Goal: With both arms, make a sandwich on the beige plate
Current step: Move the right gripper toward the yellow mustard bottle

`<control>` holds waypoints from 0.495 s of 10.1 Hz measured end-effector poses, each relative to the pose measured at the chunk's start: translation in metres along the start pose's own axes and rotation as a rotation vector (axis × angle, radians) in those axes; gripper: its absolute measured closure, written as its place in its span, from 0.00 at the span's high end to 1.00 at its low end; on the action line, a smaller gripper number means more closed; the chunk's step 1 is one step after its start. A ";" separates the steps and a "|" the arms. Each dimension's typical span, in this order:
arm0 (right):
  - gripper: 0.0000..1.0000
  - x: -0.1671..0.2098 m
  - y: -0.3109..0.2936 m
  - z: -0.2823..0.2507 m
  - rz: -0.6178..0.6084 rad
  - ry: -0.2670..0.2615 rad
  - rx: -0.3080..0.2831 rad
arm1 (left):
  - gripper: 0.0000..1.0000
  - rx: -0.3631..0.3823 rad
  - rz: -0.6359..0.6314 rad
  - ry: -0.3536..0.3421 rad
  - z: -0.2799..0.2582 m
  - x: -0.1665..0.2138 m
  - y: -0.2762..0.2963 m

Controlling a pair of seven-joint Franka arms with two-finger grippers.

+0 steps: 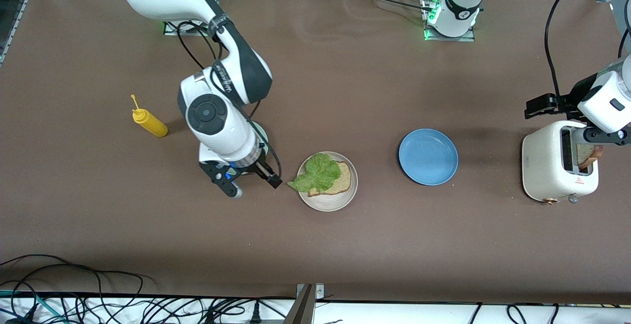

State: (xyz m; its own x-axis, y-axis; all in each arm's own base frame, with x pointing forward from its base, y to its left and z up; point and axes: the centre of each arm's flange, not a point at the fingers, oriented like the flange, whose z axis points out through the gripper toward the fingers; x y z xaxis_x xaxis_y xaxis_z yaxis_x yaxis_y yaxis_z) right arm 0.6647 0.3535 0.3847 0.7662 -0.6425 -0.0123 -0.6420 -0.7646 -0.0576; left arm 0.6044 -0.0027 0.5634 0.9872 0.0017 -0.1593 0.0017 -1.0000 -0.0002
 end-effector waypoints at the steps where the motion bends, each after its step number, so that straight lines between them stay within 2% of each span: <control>1: 1.00 0.010 0.013 -0.012 -0.065 0.009 -0.060 | 1.00 0.000 0.000 0.000 0.000 0.000 0.000; 3: 1.00 0.019 0.044 -0.045 -0.224 0.024 -0.183 | 1.00 0.000 -0.001 0.000 0.000 0.000 0.000; 5: 1.00 0.025 0.087 -0.074 -0.301 0.002 -0.241 | 1.00 0.000 0.000 0.000 0.001 0.001 0.000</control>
State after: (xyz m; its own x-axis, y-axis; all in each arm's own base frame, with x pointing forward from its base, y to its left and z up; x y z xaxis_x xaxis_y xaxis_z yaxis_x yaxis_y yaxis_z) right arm 0.6259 0.2672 0.4534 0.9215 -0.3874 -0.0290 -0.3766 -0.9091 0.1780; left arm 0.6049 -0.0025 0.5625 0.9872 0.0021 -0.1597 0.0021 -1.0000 -0.0003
